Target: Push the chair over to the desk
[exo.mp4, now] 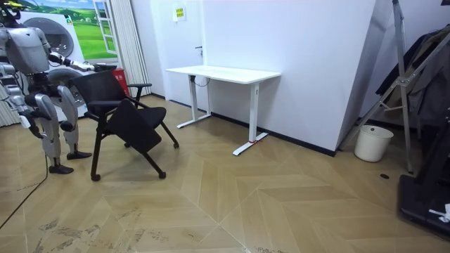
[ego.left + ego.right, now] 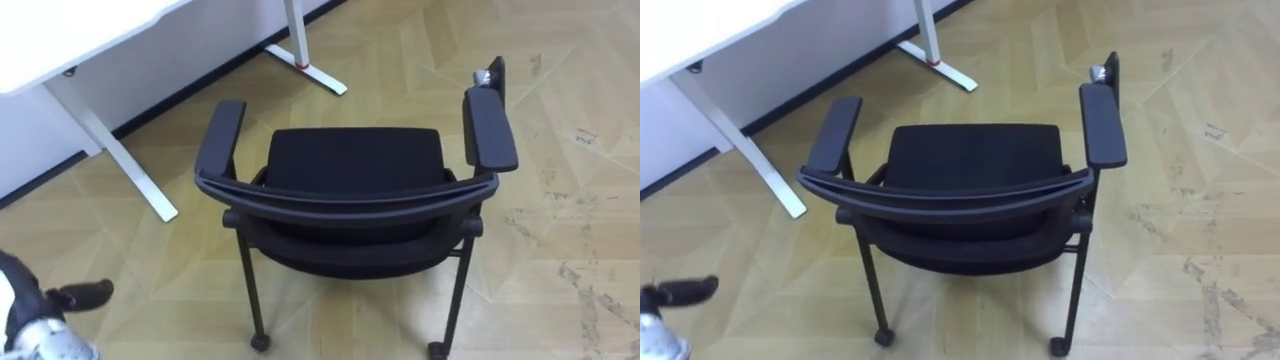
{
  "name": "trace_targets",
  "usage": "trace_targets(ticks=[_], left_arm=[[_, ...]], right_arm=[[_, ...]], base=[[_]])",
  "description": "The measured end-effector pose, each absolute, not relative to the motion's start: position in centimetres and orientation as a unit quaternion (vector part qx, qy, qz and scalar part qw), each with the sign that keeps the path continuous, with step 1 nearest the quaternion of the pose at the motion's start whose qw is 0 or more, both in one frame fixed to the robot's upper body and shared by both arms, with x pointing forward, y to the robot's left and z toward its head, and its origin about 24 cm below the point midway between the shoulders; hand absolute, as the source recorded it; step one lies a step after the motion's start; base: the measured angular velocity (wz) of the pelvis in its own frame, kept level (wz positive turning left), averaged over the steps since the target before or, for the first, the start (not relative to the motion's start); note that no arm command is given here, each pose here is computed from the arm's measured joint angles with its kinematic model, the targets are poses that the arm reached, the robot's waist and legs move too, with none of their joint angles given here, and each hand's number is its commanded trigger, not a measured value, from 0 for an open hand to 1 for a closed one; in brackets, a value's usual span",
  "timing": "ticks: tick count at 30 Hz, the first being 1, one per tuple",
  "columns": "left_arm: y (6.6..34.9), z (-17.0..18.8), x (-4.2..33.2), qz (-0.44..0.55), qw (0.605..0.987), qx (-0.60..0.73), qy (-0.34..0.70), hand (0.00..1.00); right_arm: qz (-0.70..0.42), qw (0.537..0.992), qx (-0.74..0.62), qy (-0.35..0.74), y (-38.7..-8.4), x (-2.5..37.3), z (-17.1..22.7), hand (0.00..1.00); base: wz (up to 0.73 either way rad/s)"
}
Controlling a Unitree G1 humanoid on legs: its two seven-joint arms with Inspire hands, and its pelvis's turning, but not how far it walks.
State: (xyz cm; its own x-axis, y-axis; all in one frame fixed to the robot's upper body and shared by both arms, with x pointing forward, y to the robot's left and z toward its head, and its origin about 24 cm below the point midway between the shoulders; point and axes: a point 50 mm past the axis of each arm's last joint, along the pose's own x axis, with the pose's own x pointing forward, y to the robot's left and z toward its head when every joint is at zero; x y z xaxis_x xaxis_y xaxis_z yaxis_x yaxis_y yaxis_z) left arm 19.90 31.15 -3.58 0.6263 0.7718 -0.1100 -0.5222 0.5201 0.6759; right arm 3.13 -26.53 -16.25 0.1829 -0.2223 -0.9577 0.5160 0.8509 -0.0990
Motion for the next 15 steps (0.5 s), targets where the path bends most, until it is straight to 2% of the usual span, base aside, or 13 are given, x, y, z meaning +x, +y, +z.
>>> trace_targets(ticks=[6,15], left_arm=[[29.8,-1.1,22.0,0.356,0.851,0.363,0.130,0.00],[27.6,-1.2,23.1,0.283,0.850,0.430,0.110,0.00]], right_arm=[[-0.233,0.763,0.132,0.588,-26.2,3.3,-16.3,0.00],[-0.215,0.766,0.128,0.592,-26.0,3.4,-16.3,0.00]], base=[[0.00],[0.00]])
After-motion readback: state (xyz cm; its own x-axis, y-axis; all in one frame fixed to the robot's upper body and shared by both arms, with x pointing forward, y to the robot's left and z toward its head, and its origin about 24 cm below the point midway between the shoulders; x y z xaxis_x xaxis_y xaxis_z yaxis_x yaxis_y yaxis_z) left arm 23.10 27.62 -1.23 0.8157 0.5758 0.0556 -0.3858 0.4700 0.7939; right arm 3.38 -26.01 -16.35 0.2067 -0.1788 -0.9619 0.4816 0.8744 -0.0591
